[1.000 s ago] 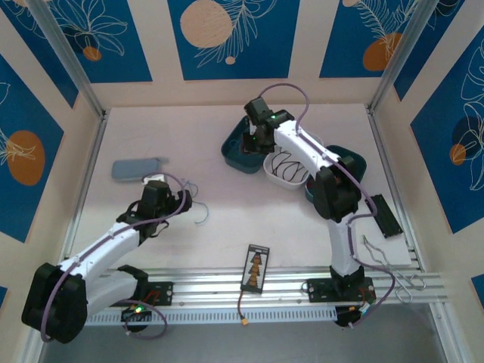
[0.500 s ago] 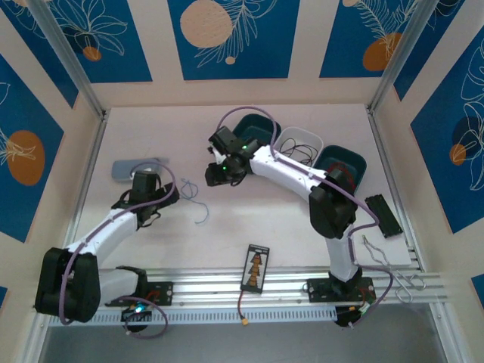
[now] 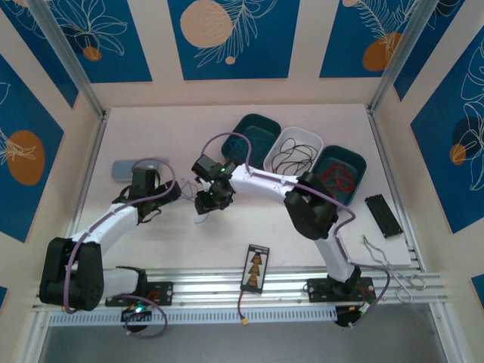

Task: Untangle the cables

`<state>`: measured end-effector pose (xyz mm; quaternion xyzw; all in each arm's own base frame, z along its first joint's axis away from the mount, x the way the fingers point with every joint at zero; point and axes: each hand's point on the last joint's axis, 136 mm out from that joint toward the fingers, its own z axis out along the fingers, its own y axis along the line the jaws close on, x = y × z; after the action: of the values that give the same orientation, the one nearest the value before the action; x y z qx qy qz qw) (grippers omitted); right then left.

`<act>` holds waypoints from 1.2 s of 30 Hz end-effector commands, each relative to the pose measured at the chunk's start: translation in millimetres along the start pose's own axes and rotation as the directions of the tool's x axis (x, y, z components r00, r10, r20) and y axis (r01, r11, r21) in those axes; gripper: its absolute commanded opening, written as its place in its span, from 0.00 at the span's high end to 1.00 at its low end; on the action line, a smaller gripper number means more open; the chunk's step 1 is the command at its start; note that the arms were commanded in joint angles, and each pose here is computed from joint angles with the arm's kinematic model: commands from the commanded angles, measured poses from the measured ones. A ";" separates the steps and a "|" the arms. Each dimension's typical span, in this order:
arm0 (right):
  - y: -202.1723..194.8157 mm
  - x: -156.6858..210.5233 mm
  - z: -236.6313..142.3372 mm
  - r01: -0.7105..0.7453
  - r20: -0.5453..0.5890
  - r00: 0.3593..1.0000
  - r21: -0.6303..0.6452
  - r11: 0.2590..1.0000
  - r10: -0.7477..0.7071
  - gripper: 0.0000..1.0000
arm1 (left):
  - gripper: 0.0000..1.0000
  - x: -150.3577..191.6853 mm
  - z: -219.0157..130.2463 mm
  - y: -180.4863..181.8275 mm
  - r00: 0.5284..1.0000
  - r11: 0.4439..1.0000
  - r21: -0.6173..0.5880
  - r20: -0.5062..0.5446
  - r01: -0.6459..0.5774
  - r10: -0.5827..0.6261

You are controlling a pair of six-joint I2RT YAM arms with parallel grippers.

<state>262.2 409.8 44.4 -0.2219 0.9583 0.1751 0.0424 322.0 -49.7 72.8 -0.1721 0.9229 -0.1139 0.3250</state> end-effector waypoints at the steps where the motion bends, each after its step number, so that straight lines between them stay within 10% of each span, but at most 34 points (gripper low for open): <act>1: 0.4 -9.1 7.5 0.000 0.001 1.000 0.015 1.000 0.000 0.52 | 0.12 -7.6 -2.3 -1.2 1.000 1.000 0.016 0.016 0.024 -0.024; 36: -36.5 -18.3 30.7 0.002 -0.005 1.000 0.241 0.971 -0.001 1.00 | 0.00 3.0 -0.7 -0.6 0.999 0.998 0.045 -0.022 0.051 -0.050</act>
<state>291.9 408.8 19.5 -0.2437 0.9645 0.0581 0.0832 321.0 -51.9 72.1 -0.1832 0.9203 -0.1339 0.3188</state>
